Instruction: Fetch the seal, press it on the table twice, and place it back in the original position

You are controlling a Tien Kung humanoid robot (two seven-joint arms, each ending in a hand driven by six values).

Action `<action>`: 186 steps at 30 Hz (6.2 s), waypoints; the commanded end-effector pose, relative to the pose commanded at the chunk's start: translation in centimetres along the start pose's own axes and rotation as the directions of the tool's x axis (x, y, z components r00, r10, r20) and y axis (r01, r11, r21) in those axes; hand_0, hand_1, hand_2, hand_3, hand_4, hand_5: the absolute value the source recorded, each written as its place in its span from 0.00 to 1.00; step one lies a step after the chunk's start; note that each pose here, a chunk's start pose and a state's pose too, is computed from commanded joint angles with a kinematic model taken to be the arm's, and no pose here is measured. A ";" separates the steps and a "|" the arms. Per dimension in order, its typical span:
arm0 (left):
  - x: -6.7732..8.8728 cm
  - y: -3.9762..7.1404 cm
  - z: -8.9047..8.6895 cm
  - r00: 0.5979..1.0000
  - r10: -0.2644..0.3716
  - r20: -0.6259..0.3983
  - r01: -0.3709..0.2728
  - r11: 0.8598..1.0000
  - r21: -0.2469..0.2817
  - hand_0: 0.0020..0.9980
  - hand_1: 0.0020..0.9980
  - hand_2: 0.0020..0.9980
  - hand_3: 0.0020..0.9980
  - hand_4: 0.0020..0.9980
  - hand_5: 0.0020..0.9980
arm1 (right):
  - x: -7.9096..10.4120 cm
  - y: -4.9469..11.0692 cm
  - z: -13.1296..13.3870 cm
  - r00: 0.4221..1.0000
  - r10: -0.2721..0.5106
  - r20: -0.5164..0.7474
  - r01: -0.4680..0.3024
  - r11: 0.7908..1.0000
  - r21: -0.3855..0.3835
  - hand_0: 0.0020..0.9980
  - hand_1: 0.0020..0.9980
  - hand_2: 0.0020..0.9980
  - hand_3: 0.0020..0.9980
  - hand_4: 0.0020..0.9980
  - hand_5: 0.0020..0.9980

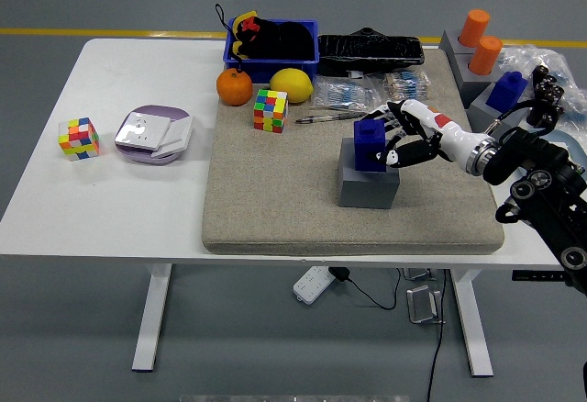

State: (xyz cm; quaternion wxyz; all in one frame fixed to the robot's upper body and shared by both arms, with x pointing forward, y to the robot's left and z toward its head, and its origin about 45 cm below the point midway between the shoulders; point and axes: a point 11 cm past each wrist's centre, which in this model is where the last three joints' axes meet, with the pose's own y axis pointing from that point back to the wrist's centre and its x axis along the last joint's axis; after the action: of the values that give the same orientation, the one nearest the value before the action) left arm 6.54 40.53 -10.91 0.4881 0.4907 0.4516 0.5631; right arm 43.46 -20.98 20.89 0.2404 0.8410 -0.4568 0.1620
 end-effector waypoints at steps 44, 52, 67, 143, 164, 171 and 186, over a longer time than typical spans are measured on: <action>-0.1 0.0 0.0 1.000 -0.001 0.002 0.001 1.000 0.000 0.82 0.82 0.79 0.84 0.80 0.39 | -0.3 0.0 0.6 1.000 -0.010 -0.015 0.010 1.000 0.002 0.78 0.73 0.70 0.69 0.90 0.00; 0.0 0.0 -0.1 1.000 0.000 0.003 0.000 1.000 0.002 0.82 0.82 0.79 0.84 0.80 0.39 | -0.4 0.0 0.7 1.000 -0.012 -0.017 0.012 1.000 0.002 0.78 0.75 0.73 0.70 0.90 0.00; 0.2 0.0 0.0 1.000 0.003 0.008 -0.003 1.000 0.003 0.82 0.82 0.79 0.84 0.80 0.39 | -0.4 0.0 0.7 1.000 -0.012 -0.017 0.012 1.000 0.008 0.81 0.78 0.77 0.78 0.94 0.00; 0.5 0.1 0.6 1.000 0.013 -0.020 -0.014 1.000 -0.015 0.82 0.82 0.79 0.84 0.80 0.39 | 13.5 16.8 11.9 0.865 0.456 0.210 -0.423 0.887 -0.184 0.86 0.77 0.76 0.75 0.94 0.29; 1.0 0.2 0.7 1.000 0.023 -0.008 -0.024 1.000 -0.016 0.82 0.82 0.79 0.84 0.80 0.39 | 13.2 16.7 12.0 0.862 0.449 0.234 -0.412 0.891 -0.193 0.85 0.75 0.75 0.74 0.93 0.28; 1.1 0.2 0.5 1.000 0.025 -0.007 -0.025 1.000 -0.011 0.82 0.82 0.79 0.84 0.79 0.39 | 13.0 16.8 12.3 0.863 0.447 0.236 -0.407 0.891 -0.200 0.85 0.75 0.74 0.74 0.93 0.28; 0.9 0.2 0.5 1.000 0.021 -0.017 -0.021 1.000 -0.012 0.82 0.82 0.79 0.84 0.79 0.39 | 13.2 17.3 12.5 0.857 0.458 0.237 -0.415 0.886 -0.207 0.85 0.74 0.73 0.74 0.93 0.28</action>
State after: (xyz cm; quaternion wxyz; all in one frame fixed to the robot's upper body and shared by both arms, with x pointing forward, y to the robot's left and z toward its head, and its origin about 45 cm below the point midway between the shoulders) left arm 6.96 41.38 -10.60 0.4813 0.4877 0.4469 0.5751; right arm 36.51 -45.05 21.38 0.1923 0.7092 -0.6758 0.0576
